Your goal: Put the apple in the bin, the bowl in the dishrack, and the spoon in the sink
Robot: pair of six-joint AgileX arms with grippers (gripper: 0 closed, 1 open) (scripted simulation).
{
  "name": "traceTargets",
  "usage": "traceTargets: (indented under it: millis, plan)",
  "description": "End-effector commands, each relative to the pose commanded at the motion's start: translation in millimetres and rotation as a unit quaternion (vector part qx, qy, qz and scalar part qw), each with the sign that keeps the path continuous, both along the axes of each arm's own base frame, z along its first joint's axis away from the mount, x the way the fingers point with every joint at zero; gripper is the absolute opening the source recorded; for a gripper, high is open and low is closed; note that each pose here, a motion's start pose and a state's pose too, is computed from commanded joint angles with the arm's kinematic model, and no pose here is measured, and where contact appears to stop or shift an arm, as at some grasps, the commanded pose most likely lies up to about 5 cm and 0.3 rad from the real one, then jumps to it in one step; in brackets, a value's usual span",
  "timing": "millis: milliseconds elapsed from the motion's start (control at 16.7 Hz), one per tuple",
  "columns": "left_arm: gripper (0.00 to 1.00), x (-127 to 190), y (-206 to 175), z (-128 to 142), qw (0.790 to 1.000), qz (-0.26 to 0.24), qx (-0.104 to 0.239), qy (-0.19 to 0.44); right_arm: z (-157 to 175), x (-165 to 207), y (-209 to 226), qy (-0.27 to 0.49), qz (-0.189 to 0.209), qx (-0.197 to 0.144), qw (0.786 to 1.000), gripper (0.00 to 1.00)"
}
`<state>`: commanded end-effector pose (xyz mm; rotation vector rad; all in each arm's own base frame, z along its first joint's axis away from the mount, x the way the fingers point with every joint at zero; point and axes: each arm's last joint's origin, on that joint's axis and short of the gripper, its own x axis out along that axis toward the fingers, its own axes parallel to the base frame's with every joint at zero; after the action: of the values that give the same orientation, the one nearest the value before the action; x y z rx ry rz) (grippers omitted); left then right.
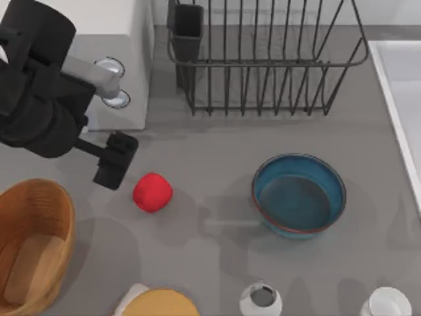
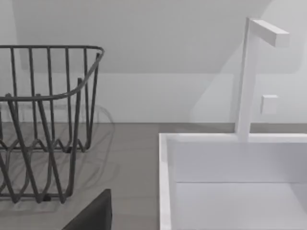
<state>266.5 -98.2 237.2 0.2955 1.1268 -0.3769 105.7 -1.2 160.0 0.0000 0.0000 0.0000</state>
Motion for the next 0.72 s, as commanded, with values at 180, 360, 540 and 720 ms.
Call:
traceTargets:
  millis: [180, 360, 540, 720]
  plan:
    - [1.0, 35.5, -35.4, -23.1, 0.994, -0.041, 0.04, 0.092, 0.0, 0.0, 0.0, 0.0, 0.0, 0.0, 1.0, 1.0]
    - [1.0, 57.8, -65.0, -43.9, 0.983, -0.073, 0.069, 0.151, 0.0, 0.0, 0.0, 0.0, 0.0, 0.0, 1.0, 1.0]
    - [1.0, 69.3, -83.6, -57.7, 0.975, -0.092, 0.084, 0.182, 0.0, 0.0, 0.0, 0.0, 0.0, 0.0, 1.0, 1.0]
    - [1.0, 71.8, -87.9, -61.2, 0.973, -0.096, 0.087, 0.189, 0.0, 0.0, 0.0, 0.0, 0.0, 0.0, 1.0, 1.0]
